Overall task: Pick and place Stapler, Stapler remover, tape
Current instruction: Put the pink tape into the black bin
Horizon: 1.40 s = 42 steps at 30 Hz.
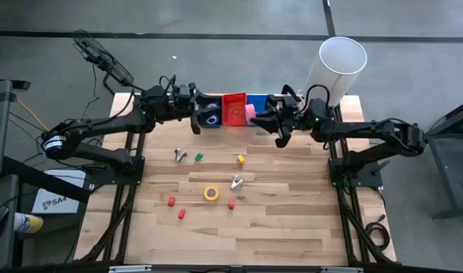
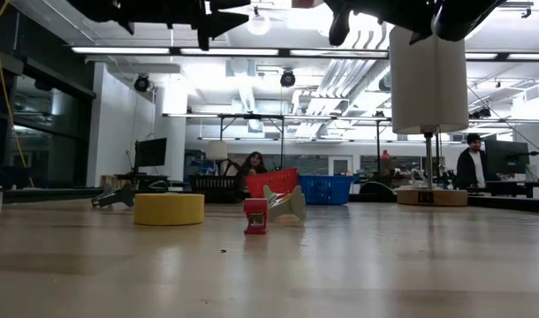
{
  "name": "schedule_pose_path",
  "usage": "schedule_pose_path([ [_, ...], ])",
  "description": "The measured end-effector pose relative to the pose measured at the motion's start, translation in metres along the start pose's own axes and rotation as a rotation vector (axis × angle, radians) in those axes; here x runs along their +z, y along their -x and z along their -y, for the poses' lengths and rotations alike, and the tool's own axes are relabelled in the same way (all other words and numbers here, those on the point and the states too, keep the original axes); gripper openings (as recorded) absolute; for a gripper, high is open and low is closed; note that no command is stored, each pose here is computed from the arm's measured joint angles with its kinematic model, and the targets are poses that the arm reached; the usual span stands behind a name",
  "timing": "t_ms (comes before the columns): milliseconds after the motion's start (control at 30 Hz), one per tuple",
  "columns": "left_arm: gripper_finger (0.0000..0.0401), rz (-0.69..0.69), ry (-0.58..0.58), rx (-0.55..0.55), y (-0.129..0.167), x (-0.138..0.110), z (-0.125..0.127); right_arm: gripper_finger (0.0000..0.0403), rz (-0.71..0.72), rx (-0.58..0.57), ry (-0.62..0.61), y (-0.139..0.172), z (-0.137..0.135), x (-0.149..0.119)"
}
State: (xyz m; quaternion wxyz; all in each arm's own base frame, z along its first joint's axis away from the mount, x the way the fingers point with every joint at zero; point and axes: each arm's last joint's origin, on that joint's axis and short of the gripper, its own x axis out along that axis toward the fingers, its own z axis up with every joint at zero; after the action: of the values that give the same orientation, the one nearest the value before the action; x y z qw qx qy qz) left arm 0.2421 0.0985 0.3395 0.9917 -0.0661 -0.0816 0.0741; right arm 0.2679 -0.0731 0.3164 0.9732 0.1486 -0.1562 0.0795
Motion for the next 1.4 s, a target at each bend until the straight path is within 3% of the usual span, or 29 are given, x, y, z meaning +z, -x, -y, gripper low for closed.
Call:
schedule_pose_path([
  [200, 0.0193, -0.007, -0.042, -0.017, -0.002, -0.002, 0.007, 0.003, -0.012, 0.034, 0.059, -0.027, -0.005, -0.003],
  [533, 0.0193, -0.033, -0.04, -0.101, -0.001, -0.003, 0.009, 0.003, -0.042, -0.026, 0.084, -0.057, 0.004, -0.008],
  [867, 0.0193, -0.047, -0.036, -0.101, -0.001, -0.005, 0.009, 0.003, -0.079, -0.029, 0.082, -0.08, 0.01, -0.018],
  [1400, 0.0192, -0.061, -0.029, -0.104, -0.001, -0.006, 0.009, 0.003, -0.122, -0.023, 0.044, -0.088, -0.005, -0.031],
])
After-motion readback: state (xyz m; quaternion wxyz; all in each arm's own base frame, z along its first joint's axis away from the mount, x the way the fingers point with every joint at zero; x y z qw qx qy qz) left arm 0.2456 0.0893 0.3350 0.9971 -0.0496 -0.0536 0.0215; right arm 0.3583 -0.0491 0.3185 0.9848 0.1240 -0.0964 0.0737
